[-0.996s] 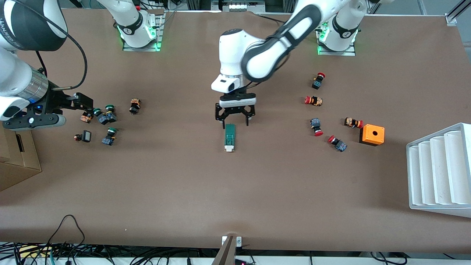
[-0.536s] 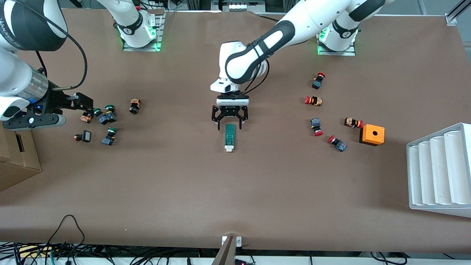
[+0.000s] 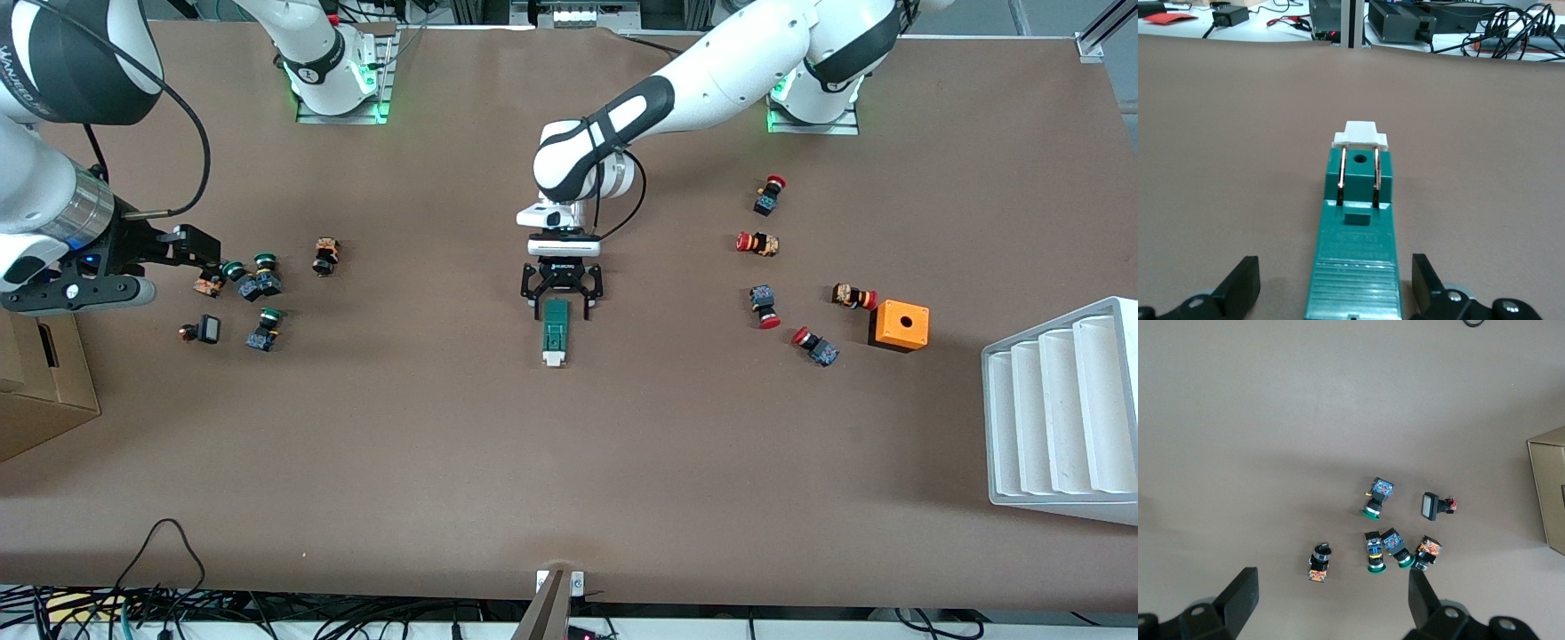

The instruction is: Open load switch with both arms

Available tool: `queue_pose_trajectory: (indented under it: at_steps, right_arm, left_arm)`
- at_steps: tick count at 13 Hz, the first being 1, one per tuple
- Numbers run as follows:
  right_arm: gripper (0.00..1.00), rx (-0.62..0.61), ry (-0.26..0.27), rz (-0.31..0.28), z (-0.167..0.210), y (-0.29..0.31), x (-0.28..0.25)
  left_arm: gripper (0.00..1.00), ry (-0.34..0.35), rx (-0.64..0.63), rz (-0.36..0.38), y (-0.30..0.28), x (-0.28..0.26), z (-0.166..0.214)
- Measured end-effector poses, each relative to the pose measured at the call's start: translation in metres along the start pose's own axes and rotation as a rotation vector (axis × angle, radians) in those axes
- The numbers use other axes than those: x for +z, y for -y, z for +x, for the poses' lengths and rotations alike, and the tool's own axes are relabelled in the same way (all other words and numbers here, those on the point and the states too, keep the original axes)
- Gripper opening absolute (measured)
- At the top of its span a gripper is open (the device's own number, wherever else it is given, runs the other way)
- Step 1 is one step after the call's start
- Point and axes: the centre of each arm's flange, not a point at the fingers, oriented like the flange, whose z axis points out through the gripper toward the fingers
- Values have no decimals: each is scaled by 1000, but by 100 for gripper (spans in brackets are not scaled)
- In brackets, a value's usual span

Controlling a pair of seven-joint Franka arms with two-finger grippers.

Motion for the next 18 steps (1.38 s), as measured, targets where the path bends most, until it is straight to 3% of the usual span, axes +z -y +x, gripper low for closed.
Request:
queue_pose_trajectory:
  at_steps: [6, 10, 12, 14, 17, 18]
  right_arm:
    - [99, -42, 0, 47, 3, -15, 7]
    - [98, 9, -35, 173, 40, -7, 11]
    - [98, 65, -28, 192, 64, 4, 24]
    - [97, 159, -2, 199, 88, 36, 43]
    - [97, 403, 66, 277, 121, 97, 76]
    - [97, 478, 88, 292, 130, 111, 88]
  left_arm:
    - [100, -100, 80, -30, -2, 0, -22]
    - [100, -126, 95, -40, -2, 1, -26]
    - [99, -136, 102, -45, -2, 2, -27]
    - [89, -146, 105, -47, -3, 1, -28]
    - [81, -156, 87, -50, -3, 0, -29]
    - [72, -165, 80, -53, -3, 1, -29]
